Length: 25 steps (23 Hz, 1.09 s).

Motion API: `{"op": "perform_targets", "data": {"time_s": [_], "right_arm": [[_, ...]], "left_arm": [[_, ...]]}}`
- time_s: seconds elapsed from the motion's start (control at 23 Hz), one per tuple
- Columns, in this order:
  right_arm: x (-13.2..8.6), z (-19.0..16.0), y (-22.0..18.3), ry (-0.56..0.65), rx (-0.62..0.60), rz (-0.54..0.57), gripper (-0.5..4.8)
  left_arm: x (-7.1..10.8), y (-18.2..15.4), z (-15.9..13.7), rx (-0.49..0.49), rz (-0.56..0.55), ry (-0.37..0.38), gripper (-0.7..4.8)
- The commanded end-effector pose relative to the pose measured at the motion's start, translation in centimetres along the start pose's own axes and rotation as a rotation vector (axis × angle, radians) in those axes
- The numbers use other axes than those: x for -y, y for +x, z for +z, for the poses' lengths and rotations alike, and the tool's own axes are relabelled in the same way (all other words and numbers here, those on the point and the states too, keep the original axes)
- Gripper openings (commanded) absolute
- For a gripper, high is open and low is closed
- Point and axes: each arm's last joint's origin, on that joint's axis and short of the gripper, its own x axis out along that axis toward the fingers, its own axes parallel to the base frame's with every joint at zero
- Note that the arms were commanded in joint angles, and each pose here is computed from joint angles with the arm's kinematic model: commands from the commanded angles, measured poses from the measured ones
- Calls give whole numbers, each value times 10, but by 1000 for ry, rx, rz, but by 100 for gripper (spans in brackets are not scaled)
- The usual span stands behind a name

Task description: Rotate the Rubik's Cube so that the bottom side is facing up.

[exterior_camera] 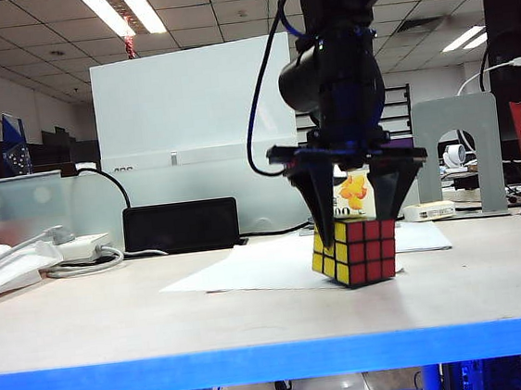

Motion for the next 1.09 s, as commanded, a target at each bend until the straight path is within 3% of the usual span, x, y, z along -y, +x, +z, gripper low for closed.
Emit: {"op": "perform_targets", "data": {"time_s": [0.04, 0.22, 0.3, 0.35, 0.39, 0.83, 1.09], "right_arm": [[0, 0, 2, -18, -12, -3, 301], [0, 2, 3, -40, 0, -1, 308], [0, 3, 3, -50, 10, 1, 363], [-1, 4, 3, -52, 21, 4, 417], [-1, 4, 3, -56, 25, 15, 426], [-3, 11, 0, -67, 103, 44, 432], [-8, 16, -28, -85, 293, 117, 432]], "left_arm": [[0, -2, 0, 10, -4, 4, 479], [0, -2, 0, 10, -4, 4, 479], [0, -2, 0, 10, -4, 4, 479], [0, -2, 0, 11, -4, 4, 479], [0, -2, 0, 11, -4, 4, 479], [0, -2, 1, 18, -1, 7, 479], [0, -1, 2, 24, 1, 11, 479]]}}
